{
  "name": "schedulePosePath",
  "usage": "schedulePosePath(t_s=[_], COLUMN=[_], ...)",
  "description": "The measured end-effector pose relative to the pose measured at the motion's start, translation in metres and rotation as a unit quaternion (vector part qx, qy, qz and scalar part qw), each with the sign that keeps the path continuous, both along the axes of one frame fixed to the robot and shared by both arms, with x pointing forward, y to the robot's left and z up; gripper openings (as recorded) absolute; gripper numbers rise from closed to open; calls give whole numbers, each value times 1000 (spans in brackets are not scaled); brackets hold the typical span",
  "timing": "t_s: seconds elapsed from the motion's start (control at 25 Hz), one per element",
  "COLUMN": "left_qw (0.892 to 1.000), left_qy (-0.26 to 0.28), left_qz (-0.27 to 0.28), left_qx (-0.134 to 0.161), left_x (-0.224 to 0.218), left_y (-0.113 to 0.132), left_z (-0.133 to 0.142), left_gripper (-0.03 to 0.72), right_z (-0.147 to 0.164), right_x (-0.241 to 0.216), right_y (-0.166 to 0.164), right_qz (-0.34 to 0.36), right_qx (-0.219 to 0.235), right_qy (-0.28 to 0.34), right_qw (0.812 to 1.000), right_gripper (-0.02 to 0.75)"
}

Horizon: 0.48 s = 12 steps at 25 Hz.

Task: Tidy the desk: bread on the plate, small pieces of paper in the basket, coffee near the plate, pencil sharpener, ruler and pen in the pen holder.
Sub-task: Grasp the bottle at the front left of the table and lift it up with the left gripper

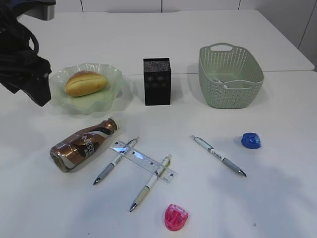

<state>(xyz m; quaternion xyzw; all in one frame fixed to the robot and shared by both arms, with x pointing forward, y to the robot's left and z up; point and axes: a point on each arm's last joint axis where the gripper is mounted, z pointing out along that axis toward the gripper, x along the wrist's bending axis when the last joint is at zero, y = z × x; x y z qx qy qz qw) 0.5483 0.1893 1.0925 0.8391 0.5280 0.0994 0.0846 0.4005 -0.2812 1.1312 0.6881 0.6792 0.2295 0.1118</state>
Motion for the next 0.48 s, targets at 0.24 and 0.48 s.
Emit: schedulePosePath(t_s=[0.24,0.48], left_qw=[999,996], left_qy=[21,65], left_qz=[-29,-47], left_qx=[22,40], left_x=[9,24], left_y=[-2,-8], left_z=[-17,-51], left_gripper=[548,589], right_z=[-1,-2], right_x=[-5,-5], right_y=[0,0], right_qz=[0,0], right_qx=[-1,-1], right_qy=[-1,3], right_qw=[1000,1000], right_gripper=[564,564])
